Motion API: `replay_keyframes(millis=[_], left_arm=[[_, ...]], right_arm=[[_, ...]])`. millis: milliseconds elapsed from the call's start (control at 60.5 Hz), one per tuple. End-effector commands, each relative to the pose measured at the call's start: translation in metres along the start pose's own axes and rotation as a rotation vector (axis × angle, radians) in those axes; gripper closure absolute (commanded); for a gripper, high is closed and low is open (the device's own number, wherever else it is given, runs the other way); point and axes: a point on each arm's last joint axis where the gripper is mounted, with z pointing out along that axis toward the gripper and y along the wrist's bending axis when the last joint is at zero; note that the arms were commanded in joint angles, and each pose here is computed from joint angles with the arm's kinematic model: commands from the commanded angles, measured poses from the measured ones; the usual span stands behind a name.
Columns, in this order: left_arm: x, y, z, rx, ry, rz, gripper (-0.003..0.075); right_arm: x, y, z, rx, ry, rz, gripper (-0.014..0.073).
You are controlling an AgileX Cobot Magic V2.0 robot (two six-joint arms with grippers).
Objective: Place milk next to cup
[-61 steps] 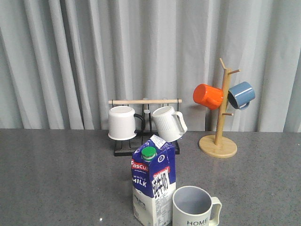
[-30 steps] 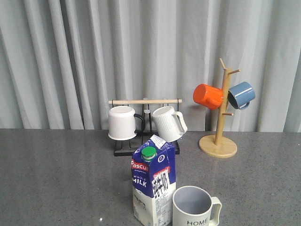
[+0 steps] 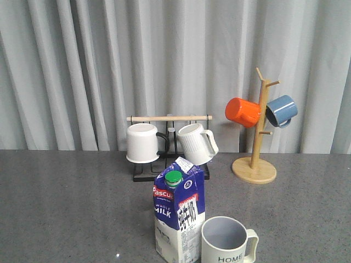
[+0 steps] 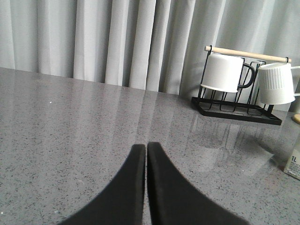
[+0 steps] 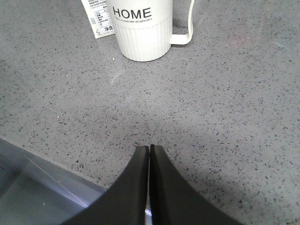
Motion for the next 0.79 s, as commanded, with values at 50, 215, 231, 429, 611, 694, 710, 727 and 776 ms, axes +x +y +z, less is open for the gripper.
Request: replay_keyframes(millis=[50,215,231,429,611,694,710,727,776], left_arm=[[0.003,-0.002,0.000,0.034,-0.034,-0.037,0.0728],[0.006,-0.001,0.000,0.028,-0.011,-0.092,0.0728],[0.006,-0.001,0.000,0.028,-0.007,-0.069,0.0728],[0.008,-0.003,0.000,0.043,0.016,-0.009,0.0728],[0.000,-0.003,0.000,0.043,-0.043,-0.001,0.0728],[-0.005,-0.003,-0.001,0.039,-0.105,-0.001,0.0728],[-0.006,-0.003,-0.001,0.038,-0.115,-0.001,0.0728],[-0.007,-0.003,-0.001,0.038,-0.128,-0.001,0.0728],[-0.010,-0.003,-0.001,0.036,-0.150,0.000,0.0728]], right_arm=[[-0.014,0.000,-0.004,0.007,-0.083,0.001,0.0600],[-0.014,0.000,-0.004,0.007,-0.083,0.001,0.0600],[-0.014,0.000,-0.004,0.007,-0.083,0.001,0.0600],[-0.014,0.000,-0.004,0.007,-0.083,0.001,0.0600],[-0.014,0.000,-0.004,0.007,-0.083,0.001,0.0600],[-0.014,0.000,-0.004,0.007,-0.083,0.001,0.0600],[-0.014,0.000,-0.004,0.007,-0.083,0.001,0.0600],[-0.014,0.000,-0.004,0.007,-0.083,0.001,0.0600],[-0.014,0.000,-0.004,0.007,-0.083,0.001,0.0600]])
